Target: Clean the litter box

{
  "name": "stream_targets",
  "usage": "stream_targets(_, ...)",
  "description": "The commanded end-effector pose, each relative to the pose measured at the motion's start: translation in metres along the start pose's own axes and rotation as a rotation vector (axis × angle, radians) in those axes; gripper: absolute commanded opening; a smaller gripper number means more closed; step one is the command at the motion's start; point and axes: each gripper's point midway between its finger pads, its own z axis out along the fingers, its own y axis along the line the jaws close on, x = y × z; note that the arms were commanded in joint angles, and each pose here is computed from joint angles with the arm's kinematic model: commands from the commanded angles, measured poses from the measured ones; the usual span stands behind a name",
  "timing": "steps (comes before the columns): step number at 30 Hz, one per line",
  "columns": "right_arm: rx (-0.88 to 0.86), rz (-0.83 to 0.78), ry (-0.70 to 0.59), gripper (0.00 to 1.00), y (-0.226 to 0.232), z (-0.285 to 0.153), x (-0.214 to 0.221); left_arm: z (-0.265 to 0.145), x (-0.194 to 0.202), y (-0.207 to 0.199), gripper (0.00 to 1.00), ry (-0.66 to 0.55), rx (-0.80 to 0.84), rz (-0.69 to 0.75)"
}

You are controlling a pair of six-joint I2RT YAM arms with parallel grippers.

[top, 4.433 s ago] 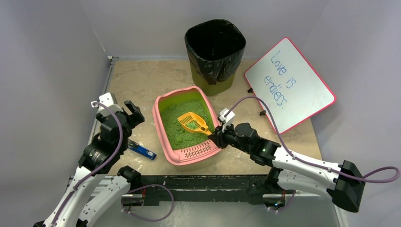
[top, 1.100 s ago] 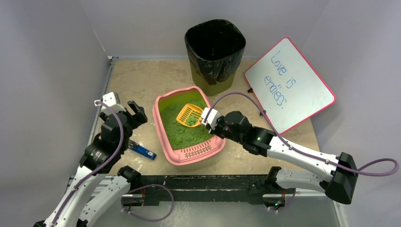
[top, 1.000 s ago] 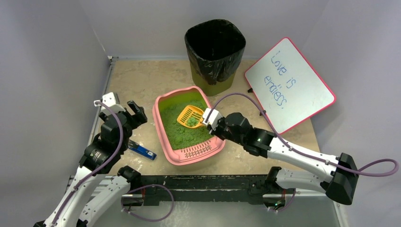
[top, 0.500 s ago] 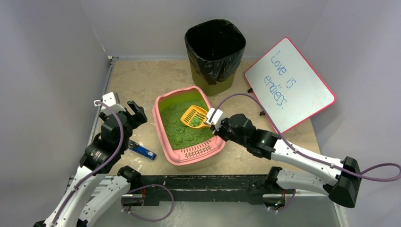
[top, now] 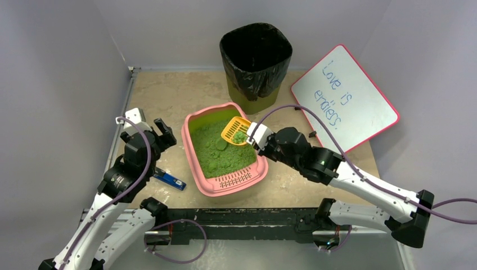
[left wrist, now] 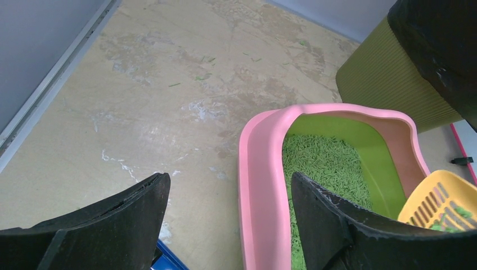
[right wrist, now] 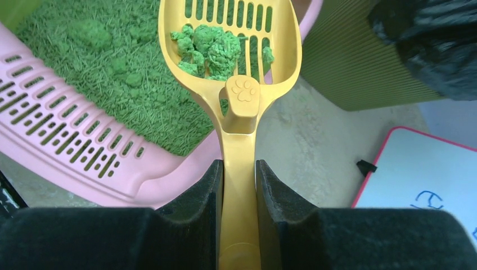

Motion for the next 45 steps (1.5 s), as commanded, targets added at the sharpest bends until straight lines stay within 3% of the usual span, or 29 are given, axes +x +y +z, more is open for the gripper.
stream_targets(1,0.033,0.03,-0.039,0.0,-0.018,-0.017,-0.033,-0.001,-0.01,-0.001,0.78,-0.041,0.003,-0.015)
stream_targets(9,0.043,0.163,-0.087,0.0,-0.03,-0.036,-0.064,-0.002,-0.01,-0.001,0.78,-0.037,0.006,-0.011)
stream_targets(22,0.099,0.211,-0.053,0.0,-0.058,-0.037,-0.109,-0.004,-0.012,0.0,0.77,-0.046,0.01,-0.011)
stream_targets(31,0.154,0.261,-0.113,0.0,-0.099,-0.043,-0.137,-0.003,-0.009,0.002,0.79,-0.036,0.002,-0.01)
stream_targets(45,0.238,0.281,-0.088,0.0,-0.177,-0.027,-0.141,0.001,-0.001,-0.008,0.8,0.002,0.045,0.019)
